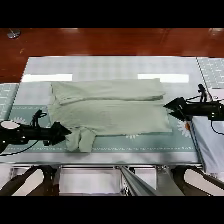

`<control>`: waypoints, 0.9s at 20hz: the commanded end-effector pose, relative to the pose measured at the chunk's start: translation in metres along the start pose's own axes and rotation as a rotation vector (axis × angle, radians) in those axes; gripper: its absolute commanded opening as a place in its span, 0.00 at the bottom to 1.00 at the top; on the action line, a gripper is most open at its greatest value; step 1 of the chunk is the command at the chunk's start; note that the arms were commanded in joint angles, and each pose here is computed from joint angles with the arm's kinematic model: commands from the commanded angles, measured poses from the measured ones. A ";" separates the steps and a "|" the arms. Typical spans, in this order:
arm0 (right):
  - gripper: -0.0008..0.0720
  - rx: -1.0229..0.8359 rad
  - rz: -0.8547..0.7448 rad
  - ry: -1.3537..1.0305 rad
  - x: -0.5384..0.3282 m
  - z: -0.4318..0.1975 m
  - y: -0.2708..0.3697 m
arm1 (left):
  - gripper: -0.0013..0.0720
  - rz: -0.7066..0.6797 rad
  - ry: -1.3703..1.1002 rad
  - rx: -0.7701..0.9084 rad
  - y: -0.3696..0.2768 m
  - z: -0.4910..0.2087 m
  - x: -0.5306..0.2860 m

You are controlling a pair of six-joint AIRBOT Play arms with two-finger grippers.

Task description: Fold the shirts.

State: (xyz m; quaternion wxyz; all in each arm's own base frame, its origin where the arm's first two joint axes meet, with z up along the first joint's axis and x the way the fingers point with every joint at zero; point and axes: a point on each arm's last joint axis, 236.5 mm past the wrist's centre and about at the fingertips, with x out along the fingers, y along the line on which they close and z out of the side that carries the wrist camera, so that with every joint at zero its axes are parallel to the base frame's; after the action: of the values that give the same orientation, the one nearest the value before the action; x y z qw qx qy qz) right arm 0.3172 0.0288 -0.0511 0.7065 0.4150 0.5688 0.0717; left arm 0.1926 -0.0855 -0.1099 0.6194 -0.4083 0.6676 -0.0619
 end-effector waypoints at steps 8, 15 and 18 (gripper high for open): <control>0.86 0.183 -0.232 0.274 -0.024 -0.084 -0.086 | 0.05 -0.068 -0.008 0.099 -0.026 -0.003 0.012; 0.86 0.115 -0.137 0.198 0.026 -0.062 -0.044 | 0.05 -0.066 -0.016 0.098 -0.025 -0.001 0.012; 0.28 0.062 -0.130 0.219 0.033 -0.059 -0.032 | 0.05 -0.089 -0.016 0.099 -0.033 0.000 0.009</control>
State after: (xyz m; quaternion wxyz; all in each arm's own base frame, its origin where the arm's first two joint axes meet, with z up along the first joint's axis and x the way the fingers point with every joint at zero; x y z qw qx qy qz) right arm 0.2514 0.0421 -0.1005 0.6224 0.3908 0.6773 0.0327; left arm 0.2050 -0.1102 -0.1027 0.6410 -0.4005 0.6451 -0.1124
